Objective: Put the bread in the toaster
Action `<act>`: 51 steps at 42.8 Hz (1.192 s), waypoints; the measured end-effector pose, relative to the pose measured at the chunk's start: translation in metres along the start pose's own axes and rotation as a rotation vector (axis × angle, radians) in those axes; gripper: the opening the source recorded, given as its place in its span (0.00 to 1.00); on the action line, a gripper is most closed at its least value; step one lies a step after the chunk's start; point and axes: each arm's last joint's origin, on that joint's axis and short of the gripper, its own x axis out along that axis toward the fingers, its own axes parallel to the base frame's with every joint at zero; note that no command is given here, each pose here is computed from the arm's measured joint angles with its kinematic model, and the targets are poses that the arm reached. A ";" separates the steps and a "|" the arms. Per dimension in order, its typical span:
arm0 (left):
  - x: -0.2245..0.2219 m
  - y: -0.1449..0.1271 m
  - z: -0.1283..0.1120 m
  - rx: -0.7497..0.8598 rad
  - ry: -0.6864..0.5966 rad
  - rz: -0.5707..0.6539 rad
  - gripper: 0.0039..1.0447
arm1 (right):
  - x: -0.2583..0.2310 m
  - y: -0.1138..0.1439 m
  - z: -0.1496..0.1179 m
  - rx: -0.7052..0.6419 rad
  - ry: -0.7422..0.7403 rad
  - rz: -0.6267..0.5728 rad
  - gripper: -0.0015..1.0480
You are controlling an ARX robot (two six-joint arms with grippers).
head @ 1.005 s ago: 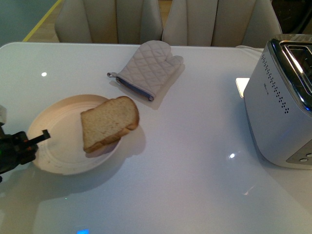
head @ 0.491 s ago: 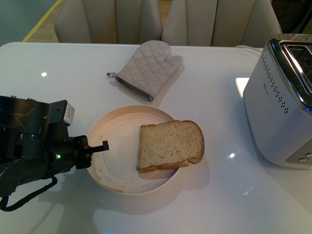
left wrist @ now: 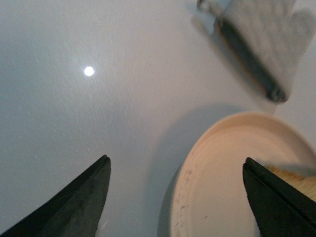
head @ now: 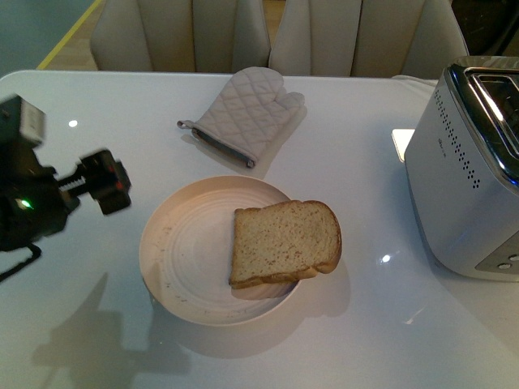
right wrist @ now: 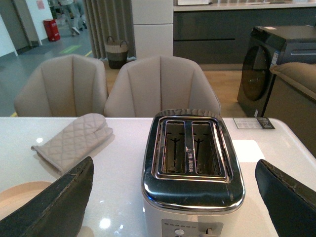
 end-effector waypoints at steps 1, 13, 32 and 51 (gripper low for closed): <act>-0.006 0.000 0.006 -0.009 -0.025 -0.003 0.85 | 0.000 0.000 0.000 0.000 0.000 0.000 0.91; -0.100 -0.016 0.055 -0.111 -0.333 -0.102 0.94 | 0.000 0.000 0.000 0.000 0.000 0.000 0.91; -0.239 -0.006 -0.001 0.356 -0.588 0.047 0.35 | 0.000 0.000 0.000 0.000 0.000 0.000 0.91; -0.248 0.002 -0.025 0.393 -0.672 0.039 0.03 | 0.000 0.000 0.000 0.000 0.000 0.000 0.91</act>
